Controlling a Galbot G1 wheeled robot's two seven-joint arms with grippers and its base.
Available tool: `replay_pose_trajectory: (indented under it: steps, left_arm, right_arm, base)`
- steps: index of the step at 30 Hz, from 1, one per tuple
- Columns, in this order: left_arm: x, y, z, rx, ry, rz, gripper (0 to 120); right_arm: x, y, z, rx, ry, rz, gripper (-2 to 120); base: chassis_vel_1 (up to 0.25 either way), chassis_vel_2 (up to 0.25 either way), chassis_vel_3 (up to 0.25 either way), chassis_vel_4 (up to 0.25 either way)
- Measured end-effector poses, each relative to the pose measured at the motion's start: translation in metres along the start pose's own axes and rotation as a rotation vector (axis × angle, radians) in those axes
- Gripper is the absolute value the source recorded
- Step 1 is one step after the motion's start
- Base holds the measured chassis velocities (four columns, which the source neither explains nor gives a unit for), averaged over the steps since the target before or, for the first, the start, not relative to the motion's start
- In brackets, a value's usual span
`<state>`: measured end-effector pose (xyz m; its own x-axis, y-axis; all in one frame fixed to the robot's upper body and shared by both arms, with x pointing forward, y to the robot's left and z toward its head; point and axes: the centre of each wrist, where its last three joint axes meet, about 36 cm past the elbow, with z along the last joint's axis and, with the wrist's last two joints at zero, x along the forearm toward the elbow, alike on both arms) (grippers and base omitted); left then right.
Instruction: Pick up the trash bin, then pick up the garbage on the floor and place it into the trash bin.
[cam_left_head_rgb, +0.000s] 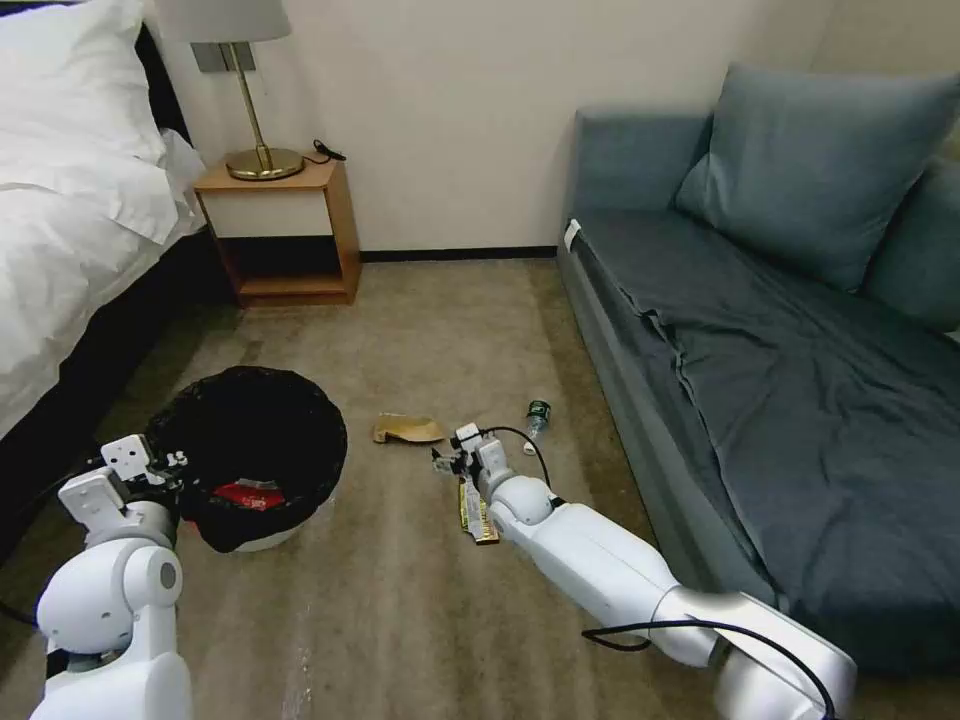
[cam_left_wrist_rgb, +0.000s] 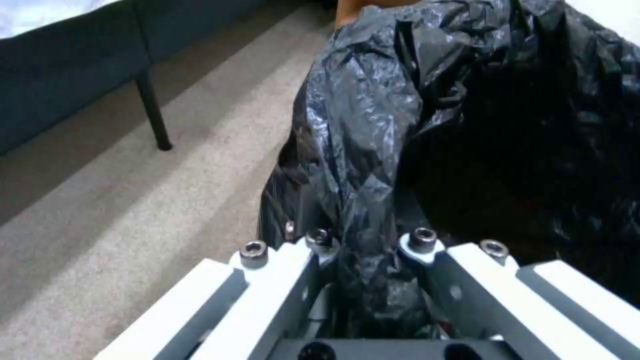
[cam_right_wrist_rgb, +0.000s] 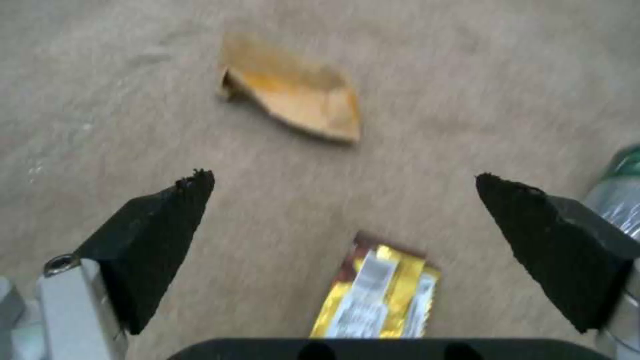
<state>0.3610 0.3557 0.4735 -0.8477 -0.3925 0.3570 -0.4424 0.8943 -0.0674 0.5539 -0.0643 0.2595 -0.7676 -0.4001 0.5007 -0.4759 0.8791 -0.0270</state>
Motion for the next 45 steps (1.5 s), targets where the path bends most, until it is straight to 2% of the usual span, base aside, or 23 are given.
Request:
replay_pose_trajectory:
  steps: [5,8,12,23,31,39,45]
  left_arm:
    - [-0.002,-0.003,0.004,-0.009,0.011,-0.004,4]
    - [-0.002,-0.007,0.005,-0.008,0.011,-0.001,4]
    - [-0.003,-0.010,0.007,-0.010,0.013,-0.001,4]
    - [-0.007,-0.004,0.012,-0.020,0.022,-0.015,4]
    - [-0.005,-0.007,0.009,-0.022,0.012,-0.008,4]
    - [0.004,-0.008,0.006,-0.027,-0.004,-0.001,4]
    - [0.007,-0.009,0.006,-0.031,-0.007,0.001,4]
  right_arm:
    - [-0.008,-0.005,0.012,-0.023,0.021,-0.041,100]
    - [-0.018,0.004,0.020,-0.052,0.035,-0.061,100]
    - [-0.024,0.009,0.032,-0.051,0.047,-0.077,100]
    - [-0.028,-0.005,0.058,-0.047,0.060,-0.070,100]
    - [-0.030,-0.007,0.063,-0.076,0.080,-0.080,100]
    - [-0.028,-0.013,0.072,-0.113,0.175,-0.062,100]
    - [-0.026,-0.012,0.079,-0.107,0.212,-0.065,100]
  base:
    - [0.000,0.000,0.000,0.000]
    - [0.000,0.000,0.000,0.000]
    - [0.000,0.000,0.000,0.000]
    - [0.000,0.000,0.000,0.000]
    - [0.000,0.000,0.000,0.000]
    - [0.000,0.000,0.000,0.000]
    - [0.000,0.000,0.000,0.000]
